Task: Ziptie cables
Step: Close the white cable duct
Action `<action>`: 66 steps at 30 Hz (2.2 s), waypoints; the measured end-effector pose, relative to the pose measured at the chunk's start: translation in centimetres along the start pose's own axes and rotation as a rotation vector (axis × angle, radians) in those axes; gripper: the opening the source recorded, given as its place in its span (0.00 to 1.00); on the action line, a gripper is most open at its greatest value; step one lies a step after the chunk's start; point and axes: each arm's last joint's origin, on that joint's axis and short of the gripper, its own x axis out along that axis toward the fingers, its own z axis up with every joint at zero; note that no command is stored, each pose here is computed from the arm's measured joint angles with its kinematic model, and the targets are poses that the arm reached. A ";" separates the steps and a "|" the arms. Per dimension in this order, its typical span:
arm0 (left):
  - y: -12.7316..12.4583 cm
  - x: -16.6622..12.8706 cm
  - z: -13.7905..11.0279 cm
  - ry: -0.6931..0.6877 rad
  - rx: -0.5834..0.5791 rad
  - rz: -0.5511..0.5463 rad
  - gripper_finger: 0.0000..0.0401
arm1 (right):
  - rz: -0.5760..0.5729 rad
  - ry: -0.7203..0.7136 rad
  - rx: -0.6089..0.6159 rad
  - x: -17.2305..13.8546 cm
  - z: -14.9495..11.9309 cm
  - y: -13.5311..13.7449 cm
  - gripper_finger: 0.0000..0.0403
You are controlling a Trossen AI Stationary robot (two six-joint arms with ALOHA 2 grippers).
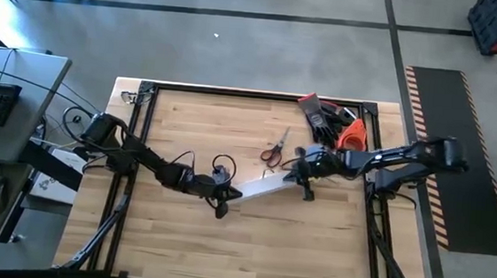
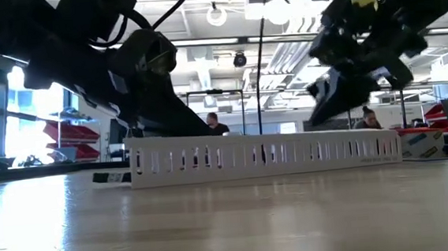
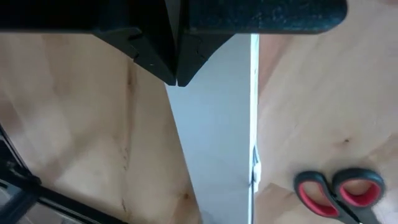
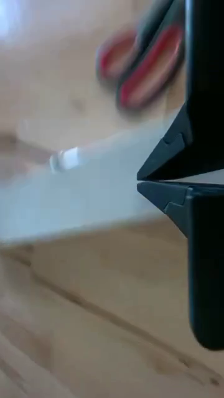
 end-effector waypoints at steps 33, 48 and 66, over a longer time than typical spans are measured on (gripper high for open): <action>-0.1 -0.6 0.2 0.016 0.042 0.017 0.00 | -0.126 -0.033 0.292 -1.3 -2.0 -0.4 0.00; 3.2 -6.7 4.5 0.024 0.179 0.348 0.00 | -0.153 -0.095 0.447 1.7 -2.0 0.9 0.00; 6.5 -6.2 2.1 -0.007 -0.086 0.441 0.00 | -0.188 0.007 0.324 -0.1 -2.1 2.2 0.00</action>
